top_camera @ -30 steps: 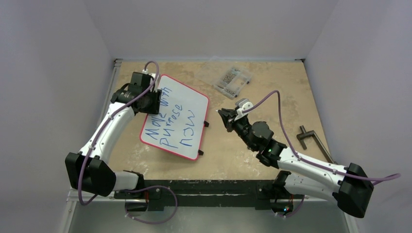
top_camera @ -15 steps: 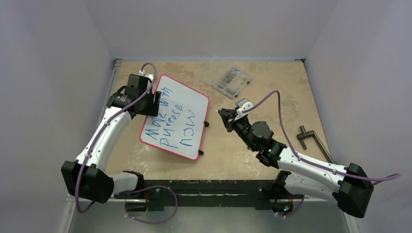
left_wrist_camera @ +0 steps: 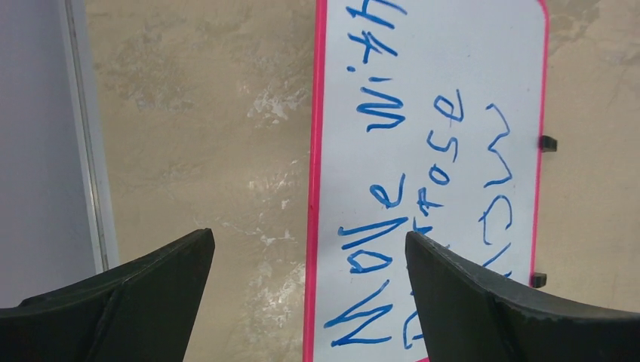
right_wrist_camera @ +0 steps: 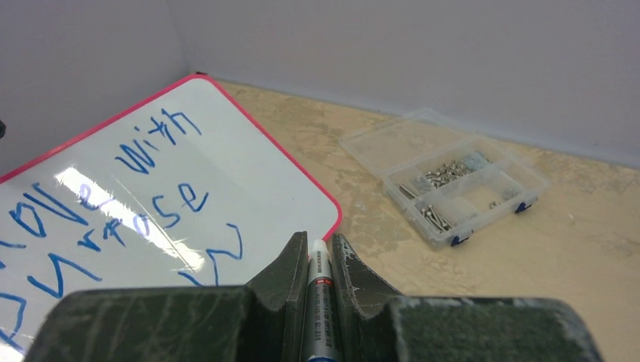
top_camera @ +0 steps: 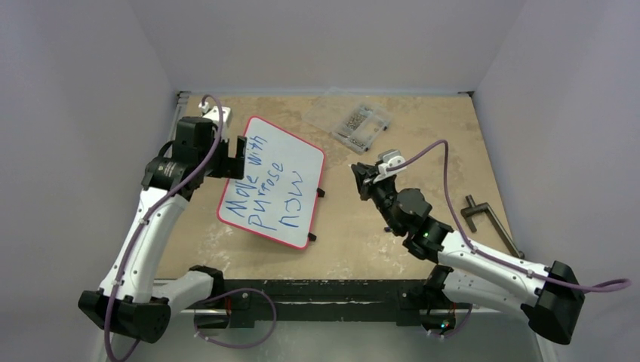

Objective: Write a sentence on the whiteboard
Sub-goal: Pick up the pen cap from the center of the board.

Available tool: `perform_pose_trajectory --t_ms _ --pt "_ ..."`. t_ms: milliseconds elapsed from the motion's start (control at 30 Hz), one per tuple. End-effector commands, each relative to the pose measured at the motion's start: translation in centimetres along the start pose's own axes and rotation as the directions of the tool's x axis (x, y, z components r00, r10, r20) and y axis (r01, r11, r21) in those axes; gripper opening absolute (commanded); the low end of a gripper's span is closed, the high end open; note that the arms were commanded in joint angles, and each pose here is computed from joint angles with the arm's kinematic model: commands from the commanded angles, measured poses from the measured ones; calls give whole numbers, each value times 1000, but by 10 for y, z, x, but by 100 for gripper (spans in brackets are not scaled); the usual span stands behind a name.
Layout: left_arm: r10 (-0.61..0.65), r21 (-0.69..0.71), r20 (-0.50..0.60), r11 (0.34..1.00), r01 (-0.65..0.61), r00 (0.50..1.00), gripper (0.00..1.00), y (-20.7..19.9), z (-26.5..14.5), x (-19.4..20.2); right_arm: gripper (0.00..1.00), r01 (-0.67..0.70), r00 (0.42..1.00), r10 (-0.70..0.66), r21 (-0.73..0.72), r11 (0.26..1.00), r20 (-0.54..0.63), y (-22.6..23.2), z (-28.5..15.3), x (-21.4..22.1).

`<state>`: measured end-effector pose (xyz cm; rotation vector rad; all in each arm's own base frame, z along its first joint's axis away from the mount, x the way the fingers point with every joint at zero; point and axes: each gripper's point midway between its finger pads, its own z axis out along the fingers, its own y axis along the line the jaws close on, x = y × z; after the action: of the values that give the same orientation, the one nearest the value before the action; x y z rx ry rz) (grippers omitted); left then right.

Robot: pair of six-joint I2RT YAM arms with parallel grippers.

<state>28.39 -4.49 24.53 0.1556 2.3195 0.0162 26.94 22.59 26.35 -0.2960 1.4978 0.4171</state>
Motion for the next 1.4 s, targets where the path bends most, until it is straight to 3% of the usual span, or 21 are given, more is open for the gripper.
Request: perform_pose_trajectory --t_ms 0,333,500,867,1033,1367 --pt "-1 89 110 996 -8 994 99 -13 -34 -22 0 -79 995 73 104 991 66 -14 2 -41" --pt "-7 359 201 931 -67 980 93 -75 -60 -33 0 -147 987 154 171 974 -33 -16 21 -79" --pt "79 464 220 868 -175 972 90 -122 -58 -29 0 -218 973 226 144 965 -47 -25 32 -104" --pt "262 708 254 605 -363 931 86 -230 -53 -10 0 -264 960 280 248 932 -28 -68 33 -131" --pt "340 736 285 521 -432 896 85 -274 -43 0 0 -266 958 286 333 905 -14 -89 19 -129" --pt "486 740 394 335 -583 780 78 -375 -11 38 0 -321 946 309 430 844 99 -115 -22 -150"
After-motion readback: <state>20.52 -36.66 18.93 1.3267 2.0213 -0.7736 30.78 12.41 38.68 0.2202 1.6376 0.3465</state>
